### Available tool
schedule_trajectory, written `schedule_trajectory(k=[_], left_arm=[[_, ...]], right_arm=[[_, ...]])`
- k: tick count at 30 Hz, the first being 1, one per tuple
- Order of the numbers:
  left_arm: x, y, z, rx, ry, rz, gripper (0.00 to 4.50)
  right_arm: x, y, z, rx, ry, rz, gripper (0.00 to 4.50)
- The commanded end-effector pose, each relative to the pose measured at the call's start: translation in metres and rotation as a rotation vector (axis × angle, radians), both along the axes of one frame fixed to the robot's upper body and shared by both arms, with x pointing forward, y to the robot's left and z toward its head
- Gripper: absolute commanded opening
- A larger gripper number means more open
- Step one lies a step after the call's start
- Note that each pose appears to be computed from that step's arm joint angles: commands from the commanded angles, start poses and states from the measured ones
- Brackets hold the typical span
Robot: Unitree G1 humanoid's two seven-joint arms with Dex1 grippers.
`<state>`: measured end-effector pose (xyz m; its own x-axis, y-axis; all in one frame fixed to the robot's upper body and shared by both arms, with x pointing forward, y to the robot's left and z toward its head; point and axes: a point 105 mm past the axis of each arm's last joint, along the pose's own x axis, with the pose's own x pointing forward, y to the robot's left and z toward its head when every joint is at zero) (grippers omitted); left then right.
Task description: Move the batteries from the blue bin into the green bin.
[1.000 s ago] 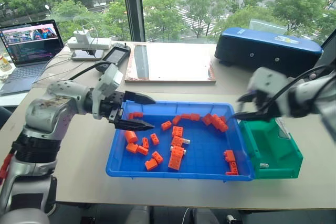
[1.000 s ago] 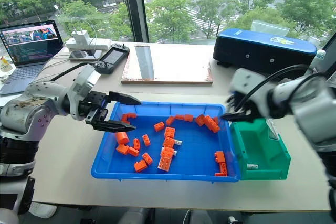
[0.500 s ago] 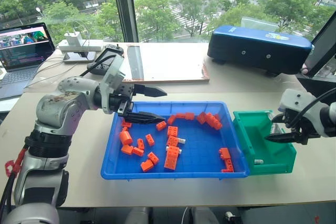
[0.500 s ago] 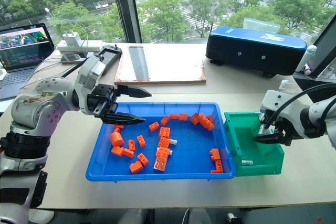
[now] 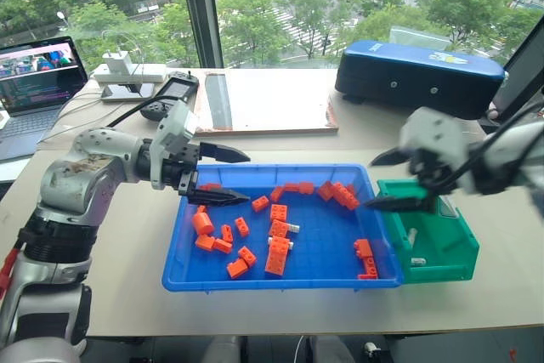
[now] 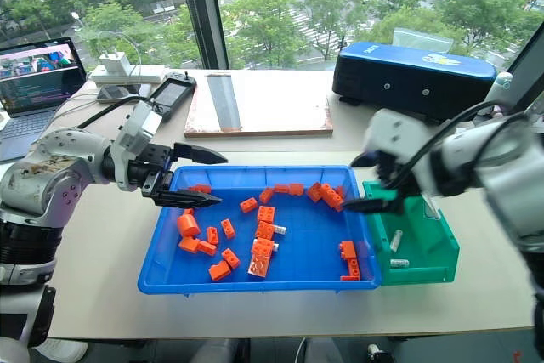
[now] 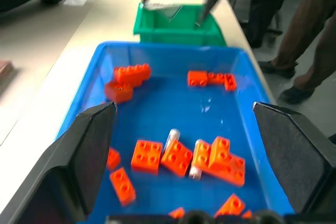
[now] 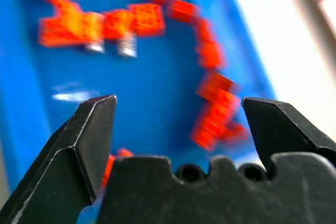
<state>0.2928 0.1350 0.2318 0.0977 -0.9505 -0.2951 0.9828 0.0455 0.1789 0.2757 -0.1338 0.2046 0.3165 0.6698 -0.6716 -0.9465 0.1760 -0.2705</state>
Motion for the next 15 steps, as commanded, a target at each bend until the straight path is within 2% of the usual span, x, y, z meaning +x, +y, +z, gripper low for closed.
schedule_trajectory(k=[1,6,10,13,15], left_arm=[[-0.004,0.006,0.002,0.044,-0.032,-0.008,4.50],[-0.003,0.012,-0.006,0.088,-0.029,0.019,4.50],[-0.004,0.012,-0.004,0.087,-0.030,0.016,4.50],[-0.005,0.013,-0.004,0.090,-0.029,0.017,4.50],[-0.005,0.013,-0.004,0.092,-0.028,0.017,4.50]], right_arm=[[-0.010,0.030,-0.006,0.012,0.001,0.103,4.45],[-0.005,0.057,-0.018,0.045,-0.003,0.141,4.45],[-0.014,0.078,-0.028,0.078,0.036,0.190,4.45],[-0.020,0.089,-0.035,0.107,0.068,0.205,3.72],[-0.023,0.092,-0.042,0.105,0.082,0.206,3.04]])
